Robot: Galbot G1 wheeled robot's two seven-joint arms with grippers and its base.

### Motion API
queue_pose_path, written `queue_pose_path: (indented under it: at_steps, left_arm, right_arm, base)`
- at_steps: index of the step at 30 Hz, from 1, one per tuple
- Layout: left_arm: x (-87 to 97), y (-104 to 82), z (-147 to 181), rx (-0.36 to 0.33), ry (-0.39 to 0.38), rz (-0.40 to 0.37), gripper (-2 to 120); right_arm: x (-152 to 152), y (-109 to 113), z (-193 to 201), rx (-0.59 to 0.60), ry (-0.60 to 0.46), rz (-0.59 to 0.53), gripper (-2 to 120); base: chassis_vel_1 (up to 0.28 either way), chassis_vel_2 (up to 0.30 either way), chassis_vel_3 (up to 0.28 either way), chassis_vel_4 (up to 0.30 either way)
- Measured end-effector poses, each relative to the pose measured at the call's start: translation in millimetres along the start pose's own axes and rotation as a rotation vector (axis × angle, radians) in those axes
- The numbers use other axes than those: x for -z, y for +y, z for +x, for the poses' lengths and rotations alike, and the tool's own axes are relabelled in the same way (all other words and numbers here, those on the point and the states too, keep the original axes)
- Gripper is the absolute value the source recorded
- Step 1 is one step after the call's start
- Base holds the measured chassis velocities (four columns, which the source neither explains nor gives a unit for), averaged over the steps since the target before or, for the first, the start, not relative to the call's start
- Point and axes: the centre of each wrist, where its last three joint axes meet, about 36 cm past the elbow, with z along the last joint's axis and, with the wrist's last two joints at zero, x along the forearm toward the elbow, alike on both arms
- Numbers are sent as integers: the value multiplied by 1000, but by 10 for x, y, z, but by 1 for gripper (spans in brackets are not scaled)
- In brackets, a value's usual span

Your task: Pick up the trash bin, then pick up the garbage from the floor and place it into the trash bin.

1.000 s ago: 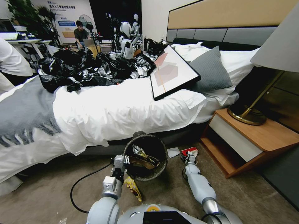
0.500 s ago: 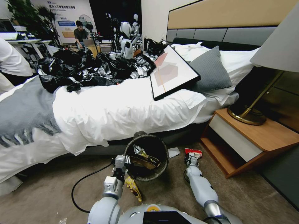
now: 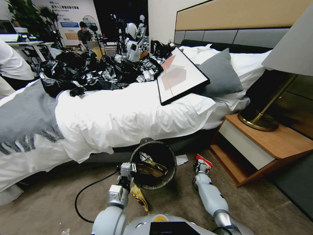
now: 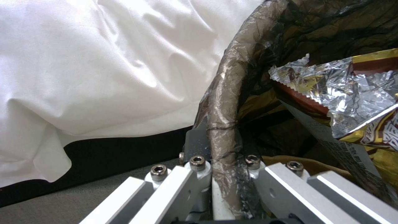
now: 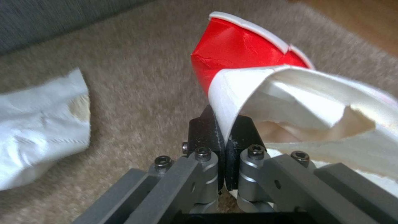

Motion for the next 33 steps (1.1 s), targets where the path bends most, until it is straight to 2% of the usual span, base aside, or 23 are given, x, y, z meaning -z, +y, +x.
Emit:
queue_pose_path:
  at_steps: [5, 8, 9, 12, 14, 16, 17, 22, 23, 25, 26, 28, 30, 33]
  left_arm:
    - [-7, -2, -3, 0, 2, 1, 0]
    - [-16, 3, -5, 1, 4, 2, 0]
    - [-16, 3, -5, 1, 4, 2, 0]
    - [-39, 10, -22, 5, 9, 4, 0]
    - [-46, 11, -26, 5, 10, 5, 0]
    - [-59, 10, -38, 7, 12, 6, 0]
    - [-59, 10, -38, 7, 12, 6, 0]
    - [-70, 10, -57, 7, 13, 7, 0]
    - [-70, 10, -57, 7, 13, 7, 0]
    - [-71, 11, -60, 7, 13, 6, 0]
    - [-71, 11, -60, 7, 13, 6, 0]
    - [-69, 6, -62, 4, 13, 7, 0]
    - [-69, 7, -62, 4, 13, 7, 0]
    - [-63, 4, -60, 2, 11, 7, 0]
  right_arm:
    - [43, 14, 54, 0, -46, 7, 0]
    - [117, 51, 167, 10, -148, 30, 0]
    - [117, 51, 167, 10, -148, 30, 0]
    - [304, 115, 373, 44, -268, 31, 0]
    - [354, 132, 424, 53, -291, 28, 0]
    - [540, 178, 636, 86, -371, 22, 0]
    - [540, 178, 636, 86, -371, 22, 0]
    - [823, 220, 1135, 150, -521, 26, 0]
    - [823, 220, 1135, 150, -521, 26, 0]
    - [972, 231, 1473, 203, -601, 30, 0]
    - [972, 231, 1473, 203, -601, 30, 0]
    - [1180, 251, 1963, 313, -728, 37, 0]
    - [1217, 256, 2065, 346, -759, 40, 0]
    - [1356, 281, 2429, 495, -875, 37, 0]
  base:
    - [0, 0, 0, 0]
    - [0, 0, 0, 0]
    - [0, 0, 0, 0]
    - [0, 0, 0, 0]
    - [0, 0, 0, 0]
    - [0, 0, 0, 0]
    - [0, 0, 0, 0]
    - [0, 0, 0, 0]
    - [0, 0, 0, 0]
    - [0, 0, 0, 0]
    - [0, 0, 0, 0]
    - [0, 0, 0, 0]
    - [0, 0, 0, 0]
    - [0, 0, 0, 0]
